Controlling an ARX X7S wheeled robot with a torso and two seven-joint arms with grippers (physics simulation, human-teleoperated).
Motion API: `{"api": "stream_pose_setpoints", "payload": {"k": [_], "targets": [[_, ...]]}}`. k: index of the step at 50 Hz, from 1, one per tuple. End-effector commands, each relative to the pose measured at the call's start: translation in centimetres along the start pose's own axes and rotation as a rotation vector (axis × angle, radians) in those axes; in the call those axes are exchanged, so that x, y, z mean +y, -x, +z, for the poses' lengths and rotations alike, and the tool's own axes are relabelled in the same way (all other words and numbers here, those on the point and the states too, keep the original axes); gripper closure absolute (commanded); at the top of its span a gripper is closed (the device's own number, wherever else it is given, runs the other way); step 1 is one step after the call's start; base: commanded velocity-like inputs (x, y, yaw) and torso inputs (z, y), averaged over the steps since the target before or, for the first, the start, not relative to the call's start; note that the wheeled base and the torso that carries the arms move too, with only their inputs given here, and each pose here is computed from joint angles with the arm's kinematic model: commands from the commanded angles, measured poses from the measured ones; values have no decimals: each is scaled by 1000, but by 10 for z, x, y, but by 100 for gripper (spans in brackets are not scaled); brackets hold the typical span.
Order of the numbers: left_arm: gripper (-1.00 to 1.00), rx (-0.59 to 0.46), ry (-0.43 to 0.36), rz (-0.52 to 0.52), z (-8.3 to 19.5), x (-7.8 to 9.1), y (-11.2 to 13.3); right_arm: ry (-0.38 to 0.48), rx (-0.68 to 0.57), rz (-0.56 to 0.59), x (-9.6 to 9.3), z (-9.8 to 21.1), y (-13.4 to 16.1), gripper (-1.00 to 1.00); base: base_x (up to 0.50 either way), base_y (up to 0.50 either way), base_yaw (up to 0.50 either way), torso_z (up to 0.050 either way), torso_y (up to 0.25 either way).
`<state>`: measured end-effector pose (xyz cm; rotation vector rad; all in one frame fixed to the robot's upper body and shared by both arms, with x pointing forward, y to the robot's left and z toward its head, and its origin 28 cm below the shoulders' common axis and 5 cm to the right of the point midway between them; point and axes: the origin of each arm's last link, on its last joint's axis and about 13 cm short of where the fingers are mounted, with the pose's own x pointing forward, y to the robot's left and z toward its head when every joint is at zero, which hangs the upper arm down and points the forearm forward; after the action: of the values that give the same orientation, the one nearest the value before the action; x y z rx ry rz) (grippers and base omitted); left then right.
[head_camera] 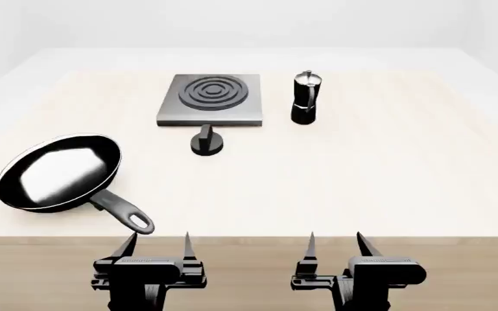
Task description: Turn on the stove and put the moka pot on it.
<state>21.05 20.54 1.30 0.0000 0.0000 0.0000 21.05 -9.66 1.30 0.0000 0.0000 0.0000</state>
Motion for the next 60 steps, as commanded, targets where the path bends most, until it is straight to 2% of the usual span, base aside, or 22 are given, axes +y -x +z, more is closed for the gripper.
{"api": "stream_pose_setpoints", "payload": {"k": [1, 13, 16, 21, 23, 27, 28, 35, 37, 40, 49, 60], "targets": [[-100, 0, 0, 0, 0, 0, 0, 0, 0, 0, 0, -1, -1, -100, 0, 0, 0, 0, 0], [-100, -6, 4, 16, -1, 5, 1, 1, -17, -2, 0, 5, 0, -100, 0, 0, 0, 0, 0], [-100, -14, -18, 29, 6, 7, -1, 8, -39, -4, 0, 13, -4, -100, 0, 0, 0, 0, 0], [-100, -116, -79, 56, 45, 14, -1, 1, -143, -19, -3, 55, -14, -100, 0, 0, 0, 0, 0], [-100, -196, -119, 56, 69, 17, 3, 4, -193, -22, -4, 76, -16, -100, 0, 0, 0, 0, 0], [-100, -291, -160, 60, 100, 20, 10, 16, -260, -26, -5, 104, -15, -100, 0, 0, 0, 0, 0], [-100, -344, -185, 77, 116, 22, 15, 20, -296, -28, -7, 119, -13, -100, 0, 0, 0, 0, 0], [-100, -496, -254, 83, 160, 28, 44, 39, -424, -33, -13, 171, 0, -100, 0, 0, 0, 0, 0], [-100, -569, -263, 98, 174, 30, 56, 37, -473, -31, -15, 187, 7, -100, 0, 0, 0, 0, 0], [-100, -641, -285, 113, 180, 33, 63, 35, -537, -40, -17, 202, 20, -100, 0, 0, 0, 0, 0], [-100, -726, -305, 115, 179, 36, 76, 31, -646, -62, -24, 218, 42, -100, 0, 0, 0, 12, 0], [-100, -728, -290, 115, 178, 37, 78, 41, -657, -63, -24, 219, 45, -100, 0, 0, 0, 50, 0]]}}
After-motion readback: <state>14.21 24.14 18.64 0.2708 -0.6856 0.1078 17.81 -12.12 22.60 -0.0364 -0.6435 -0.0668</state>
